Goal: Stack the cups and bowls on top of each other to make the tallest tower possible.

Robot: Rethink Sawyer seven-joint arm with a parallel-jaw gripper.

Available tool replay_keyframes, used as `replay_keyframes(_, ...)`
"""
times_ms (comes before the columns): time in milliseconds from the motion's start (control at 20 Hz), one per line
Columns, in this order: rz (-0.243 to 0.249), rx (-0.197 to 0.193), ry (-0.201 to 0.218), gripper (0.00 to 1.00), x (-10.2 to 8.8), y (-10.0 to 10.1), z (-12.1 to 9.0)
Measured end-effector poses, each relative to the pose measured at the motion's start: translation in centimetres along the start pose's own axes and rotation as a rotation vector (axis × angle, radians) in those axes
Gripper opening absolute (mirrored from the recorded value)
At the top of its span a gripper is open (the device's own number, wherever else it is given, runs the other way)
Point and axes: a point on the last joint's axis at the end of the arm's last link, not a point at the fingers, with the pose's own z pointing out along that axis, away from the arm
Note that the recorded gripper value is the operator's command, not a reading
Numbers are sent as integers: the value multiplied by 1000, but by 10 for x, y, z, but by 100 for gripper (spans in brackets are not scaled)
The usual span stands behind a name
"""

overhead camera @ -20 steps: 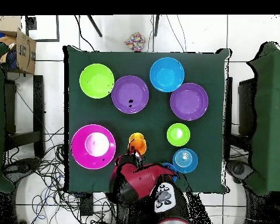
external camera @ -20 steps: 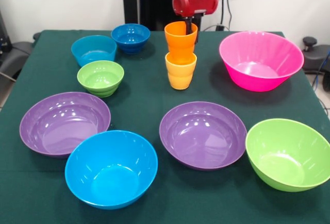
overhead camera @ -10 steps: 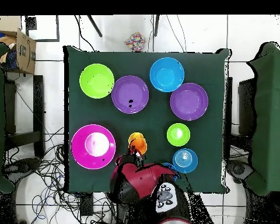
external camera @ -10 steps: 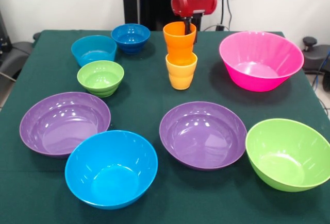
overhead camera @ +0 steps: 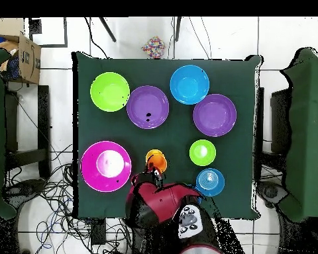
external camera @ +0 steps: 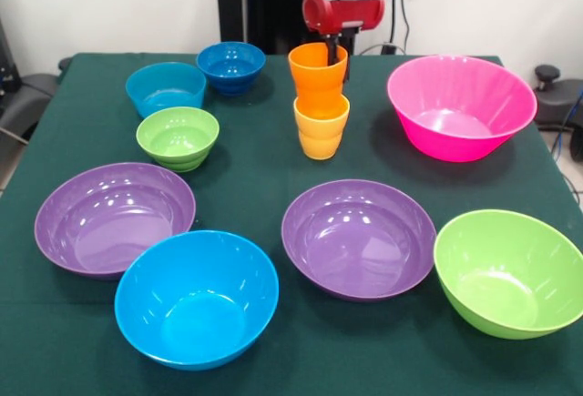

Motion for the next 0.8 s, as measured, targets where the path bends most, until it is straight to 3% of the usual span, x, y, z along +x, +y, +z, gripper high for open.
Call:
replay_keyframes(400, 0, -24, 20, 0, 8, 9, 9)
replay_keyframes(800, -1, -25, 19, 0, 7, 9, 11)
